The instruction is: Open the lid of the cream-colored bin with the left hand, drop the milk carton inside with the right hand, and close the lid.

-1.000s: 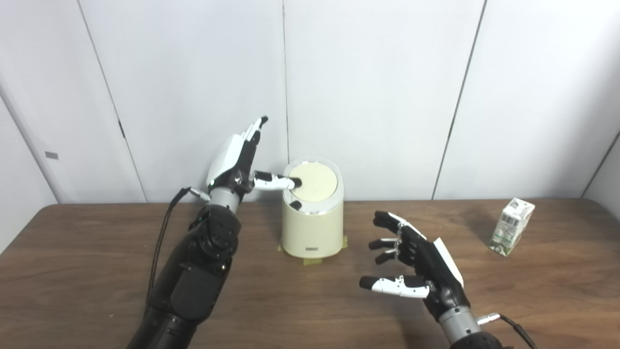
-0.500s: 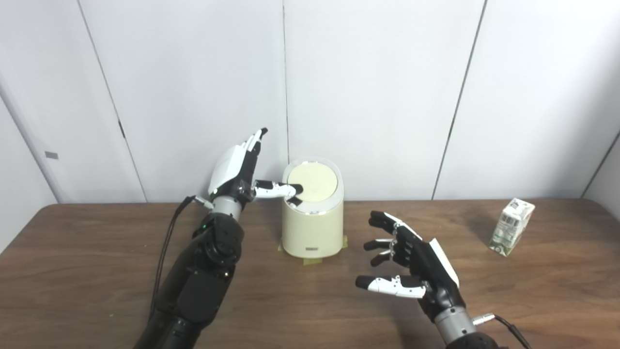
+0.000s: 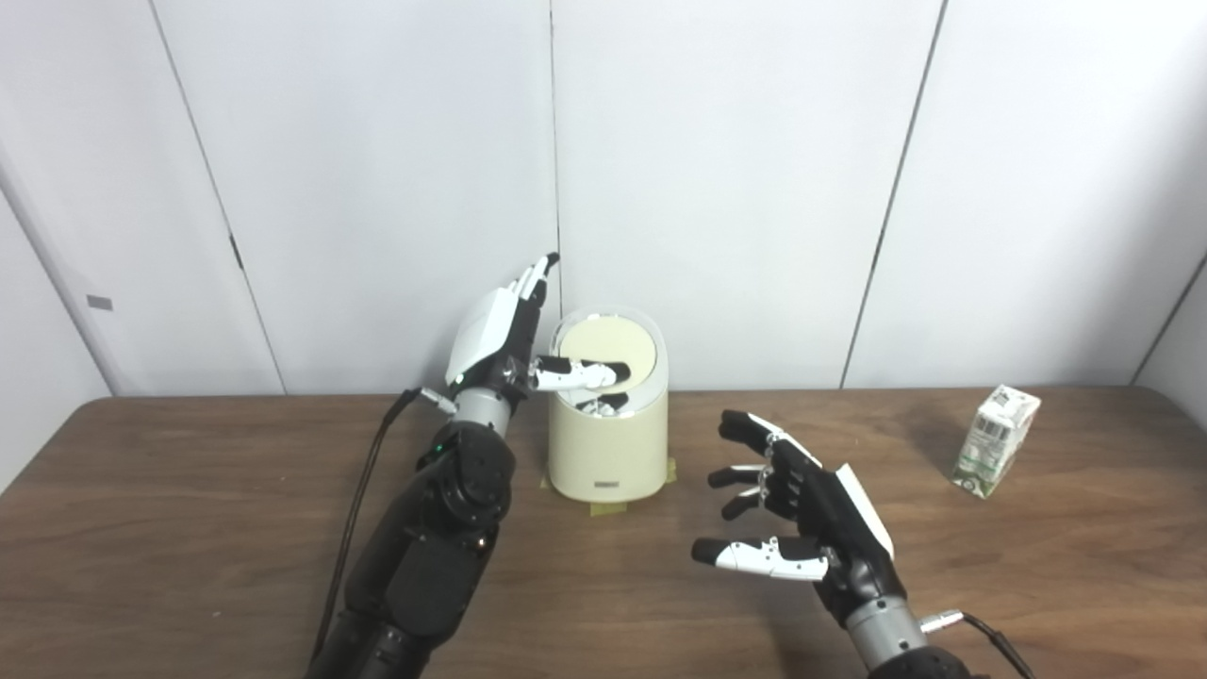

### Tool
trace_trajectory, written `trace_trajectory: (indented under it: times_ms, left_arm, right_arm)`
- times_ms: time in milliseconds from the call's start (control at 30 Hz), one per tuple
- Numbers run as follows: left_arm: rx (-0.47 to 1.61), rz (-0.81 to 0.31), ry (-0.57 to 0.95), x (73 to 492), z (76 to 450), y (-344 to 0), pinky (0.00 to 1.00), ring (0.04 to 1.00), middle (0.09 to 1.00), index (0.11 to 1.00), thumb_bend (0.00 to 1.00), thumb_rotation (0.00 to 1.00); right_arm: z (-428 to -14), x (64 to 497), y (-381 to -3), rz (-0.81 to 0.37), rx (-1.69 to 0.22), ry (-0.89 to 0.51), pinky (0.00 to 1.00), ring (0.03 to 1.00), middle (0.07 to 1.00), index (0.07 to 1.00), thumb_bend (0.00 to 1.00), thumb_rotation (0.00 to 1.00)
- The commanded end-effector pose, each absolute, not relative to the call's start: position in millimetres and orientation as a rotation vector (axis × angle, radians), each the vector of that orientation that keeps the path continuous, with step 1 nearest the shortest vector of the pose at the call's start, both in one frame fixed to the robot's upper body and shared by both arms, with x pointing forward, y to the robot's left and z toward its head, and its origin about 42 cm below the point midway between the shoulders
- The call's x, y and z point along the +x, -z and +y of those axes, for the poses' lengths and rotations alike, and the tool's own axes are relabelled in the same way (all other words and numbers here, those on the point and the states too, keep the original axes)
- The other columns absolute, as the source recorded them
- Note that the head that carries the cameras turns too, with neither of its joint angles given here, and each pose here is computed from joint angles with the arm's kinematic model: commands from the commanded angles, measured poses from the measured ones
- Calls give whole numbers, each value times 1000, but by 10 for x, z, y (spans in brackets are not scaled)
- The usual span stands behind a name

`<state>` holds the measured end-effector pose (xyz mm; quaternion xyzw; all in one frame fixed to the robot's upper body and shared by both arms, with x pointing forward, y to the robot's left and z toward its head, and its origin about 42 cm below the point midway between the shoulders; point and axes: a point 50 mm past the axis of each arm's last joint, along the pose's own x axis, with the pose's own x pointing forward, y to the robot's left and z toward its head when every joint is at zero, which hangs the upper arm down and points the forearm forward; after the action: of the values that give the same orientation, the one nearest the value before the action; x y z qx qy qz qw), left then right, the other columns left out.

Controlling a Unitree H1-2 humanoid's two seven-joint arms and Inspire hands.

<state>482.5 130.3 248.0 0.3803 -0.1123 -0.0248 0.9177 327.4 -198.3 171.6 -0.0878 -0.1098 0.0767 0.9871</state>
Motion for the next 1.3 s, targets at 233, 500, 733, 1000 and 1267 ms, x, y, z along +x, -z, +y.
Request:
trace_trajectory:
  times_ms: [233, 500, 733, 1000, 1267]
  left_arm:
    - [1167, -303, -155, 5040, 1387, -2761, 894, 1000, 1000, 1000, 835, 15]
    - [1322, -331, -215, 5050, 1462, -2709, 891, 1000, 1000, 1000, 783, 0]
    - [1416, -340, -169, 5037, 1441, -2723, 913, 1000, 1000, 1000, 853, 13]
    - [1673, -330, 18, 4963, 1416, -2659, 918, 1000, 1000, 1000, 1000, 137]
    - [1471, -300, 16, 4899, 1423, -2544, 821, 1000, 1000, 1000, 1000, 210]
  right_arm:
    - [-1957, 3294, -1944, -310, -174, -160, 484, 655, 851, 837, 739, 133]
    - [-1980, 3276, -1941, -304, -179, -169, 491, 657, 848, 840, 745, 147]
    - [-1985, 3270, -1938, -295, -164, -172, 494, 662, 851, 838, 742, 125]
    - [-1979, 3279, -1936, -295, -179, -178, 494, 659, 851, 843, 734, 127]
    - [-1978, 3312, -1911, -293, -164, -178, 496, 661, 855, 841, 741, 133]
